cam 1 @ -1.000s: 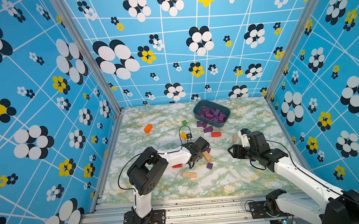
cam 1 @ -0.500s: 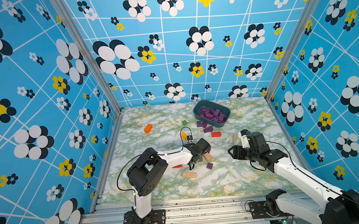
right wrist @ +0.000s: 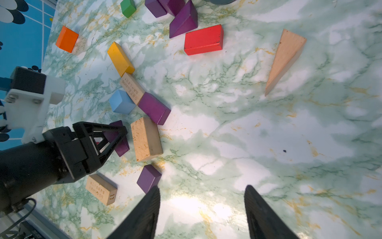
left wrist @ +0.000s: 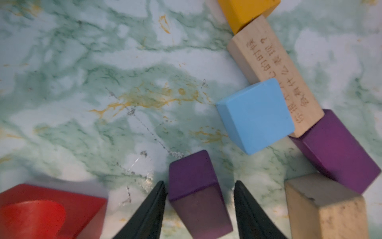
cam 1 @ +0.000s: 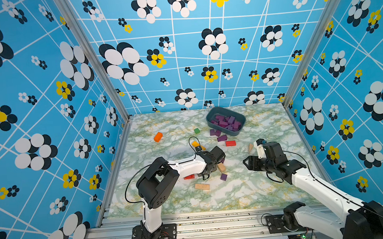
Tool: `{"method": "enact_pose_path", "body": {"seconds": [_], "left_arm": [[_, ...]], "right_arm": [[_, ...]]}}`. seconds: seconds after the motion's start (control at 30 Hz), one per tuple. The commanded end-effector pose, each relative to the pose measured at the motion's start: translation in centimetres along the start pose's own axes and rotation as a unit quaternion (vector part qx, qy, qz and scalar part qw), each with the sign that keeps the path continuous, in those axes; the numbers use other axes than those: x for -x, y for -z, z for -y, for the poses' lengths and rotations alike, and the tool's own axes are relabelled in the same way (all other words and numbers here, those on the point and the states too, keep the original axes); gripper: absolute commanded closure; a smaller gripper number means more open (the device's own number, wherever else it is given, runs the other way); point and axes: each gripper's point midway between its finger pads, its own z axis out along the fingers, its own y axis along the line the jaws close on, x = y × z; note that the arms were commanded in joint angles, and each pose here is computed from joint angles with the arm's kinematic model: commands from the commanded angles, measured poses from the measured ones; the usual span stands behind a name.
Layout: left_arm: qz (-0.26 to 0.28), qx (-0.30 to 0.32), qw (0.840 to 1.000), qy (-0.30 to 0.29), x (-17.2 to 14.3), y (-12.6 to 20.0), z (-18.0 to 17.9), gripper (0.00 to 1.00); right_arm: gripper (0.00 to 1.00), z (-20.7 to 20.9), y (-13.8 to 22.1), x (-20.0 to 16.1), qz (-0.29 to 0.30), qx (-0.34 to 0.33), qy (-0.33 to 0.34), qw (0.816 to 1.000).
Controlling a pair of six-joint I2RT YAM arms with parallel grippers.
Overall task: Pick purple bricks into the storage bin
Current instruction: Pick up the building block from the center of the board, then place the building block in the storage box.
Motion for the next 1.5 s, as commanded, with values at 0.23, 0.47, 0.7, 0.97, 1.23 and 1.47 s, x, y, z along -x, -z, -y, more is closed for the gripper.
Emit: {"method": "enact_pose_path", "body": {"seconds": [0.23,0.47,0.7,0.97,1.23,1.47], "left_arm": [[0.008,0.048,0.999,-0.007,0.9,-2.3,-2.6,0.86],[0.041,0.048,0.994,-0.084,3.1,-1.2,-1.5,0.95],[0.074,-0.049,0.985,-0.151,5.8,2.2,3.5,0.96],[0.107,-0.178,0.959,-0.195,8.9,6.6,11.4,0.94],[0.162,-0.252,0.934,-0.195,14.3,8.1,17.3,0.93],[0.19,-0.285,0.925,-0.167,20.0,5.8,20.1,0.93]], "right_arm": [[0.32,0.0,-0.2,-0.3,0.001,0.009,0.008,1.0],[0.24,-4.4,0.6,0.2,0.027,0.141,0.009,0.99],[0.23,-6.4,1.8,0.9,0.046,0.204,0.007,0.978],[0.21,-5.3,1.9,1.1,0.053,0.189,-0.014,0.981],[0.21,-2.6,1.2,0.1,0.043,0.142,-0.043,0.988],[0.22,-1.1,0.7,-0.5,0.038,0.113,-0.07,0.99]]}}
